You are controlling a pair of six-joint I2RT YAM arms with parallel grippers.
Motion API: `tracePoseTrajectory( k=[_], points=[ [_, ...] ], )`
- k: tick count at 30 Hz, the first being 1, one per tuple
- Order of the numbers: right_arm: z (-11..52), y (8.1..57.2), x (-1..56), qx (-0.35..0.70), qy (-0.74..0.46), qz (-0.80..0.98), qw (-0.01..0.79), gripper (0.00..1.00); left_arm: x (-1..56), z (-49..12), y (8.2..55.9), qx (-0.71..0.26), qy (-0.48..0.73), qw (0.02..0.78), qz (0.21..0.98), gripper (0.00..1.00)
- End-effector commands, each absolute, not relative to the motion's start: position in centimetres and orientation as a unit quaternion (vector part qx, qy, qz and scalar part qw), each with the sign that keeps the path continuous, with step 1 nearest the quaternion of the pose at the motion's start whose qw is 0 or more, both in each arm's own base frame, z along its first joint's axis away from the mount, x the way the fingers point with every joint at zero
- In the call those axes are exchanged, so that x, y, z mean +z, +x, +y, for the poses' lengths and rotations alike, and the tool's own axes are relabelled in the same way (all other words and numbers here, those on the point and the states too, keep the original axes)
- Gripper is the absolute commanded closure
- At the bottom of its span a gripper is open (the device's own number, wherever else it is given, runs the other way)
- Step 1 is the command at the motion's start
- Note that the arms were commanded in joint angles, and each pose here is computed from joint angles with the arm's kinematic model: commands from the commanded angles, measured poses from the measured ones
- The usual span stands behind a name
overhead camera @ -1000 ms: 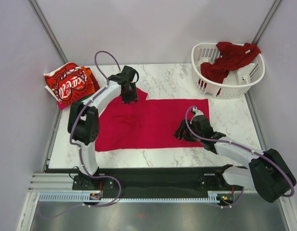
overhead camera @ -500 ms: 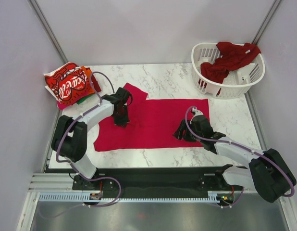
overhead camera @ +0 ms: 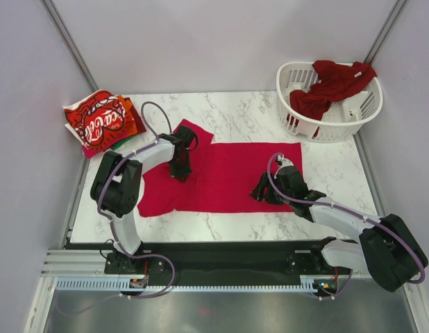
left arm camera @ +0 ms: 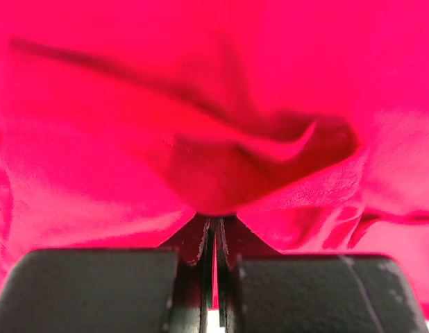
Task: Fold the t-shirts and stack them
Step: Fold the tshirt
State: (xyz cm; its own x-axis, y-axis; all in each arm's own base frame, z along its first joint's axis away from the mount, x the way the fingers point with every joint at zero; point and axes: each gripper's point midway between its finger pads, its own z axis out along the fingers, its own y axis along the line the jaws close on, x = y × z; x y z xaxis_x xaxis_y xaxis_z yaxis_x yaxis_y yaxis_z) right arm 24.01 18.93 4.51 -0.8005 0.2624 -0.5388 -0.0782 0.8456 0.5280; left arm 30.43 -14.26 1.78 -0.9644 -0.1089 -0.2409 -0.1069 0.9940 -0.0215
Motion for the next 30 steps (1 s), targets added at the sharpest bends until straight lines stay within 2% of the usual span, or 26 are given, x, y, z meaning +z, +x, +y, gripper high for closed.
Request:
tracePoseTrajectory(
  k=[1,2,7,13,15,17,24,30],
  points=[
    [19.5,24.7,5.3,0.283,0.042,0.901,0.326,0.30,2.7,-13.9,35.8,0.011,-0.070,0.179,0.981,0.97],
    [19.5,24.7,5.3,0.283,0.042,0.901,0.325,0.30,2.1,-13.7,36.3,0.011,-0.072,0.171,0.983,0.98],
    [19.5,24.7,5.3,0.283,0.042,0.901,0.325,0.30,5.9,-12.1,42.2,-0.013,-0.108,0.226,0.968,0.94],
    [19.5,24.7,5.3,0.282,0.041,0.902,0.325,0.30,10.1,-11.2,45.6,-0.025,-0.095,0.255,0.962,0.79],
    [19.5,24.7,5.2,0.283,0.041,0.902,0.324,0.29,10.2,-10.8,45.3,-0.019,-0.096,0.251,0.963,0.71],
    [19.5,24.7,5.3,0.283,0.041,0.902,0.325,0.29,10.3,-10.6,44.9,-0.017,-0.099,0.251,0.963,0.70],
    [19.5,24.7,5.3,0.283,0.040,0.902,0.325,0.29,8.5,-12.8,40.1,-0.024,-0.083,0.213,0.973,0.73],
    [19.5,24.7,5.3,0.284,0.040,0.901,0.325,0.29,8.4,-13.6,38.0,-0.022,-0.084,0.218,0.972,0.75]
  ],
)
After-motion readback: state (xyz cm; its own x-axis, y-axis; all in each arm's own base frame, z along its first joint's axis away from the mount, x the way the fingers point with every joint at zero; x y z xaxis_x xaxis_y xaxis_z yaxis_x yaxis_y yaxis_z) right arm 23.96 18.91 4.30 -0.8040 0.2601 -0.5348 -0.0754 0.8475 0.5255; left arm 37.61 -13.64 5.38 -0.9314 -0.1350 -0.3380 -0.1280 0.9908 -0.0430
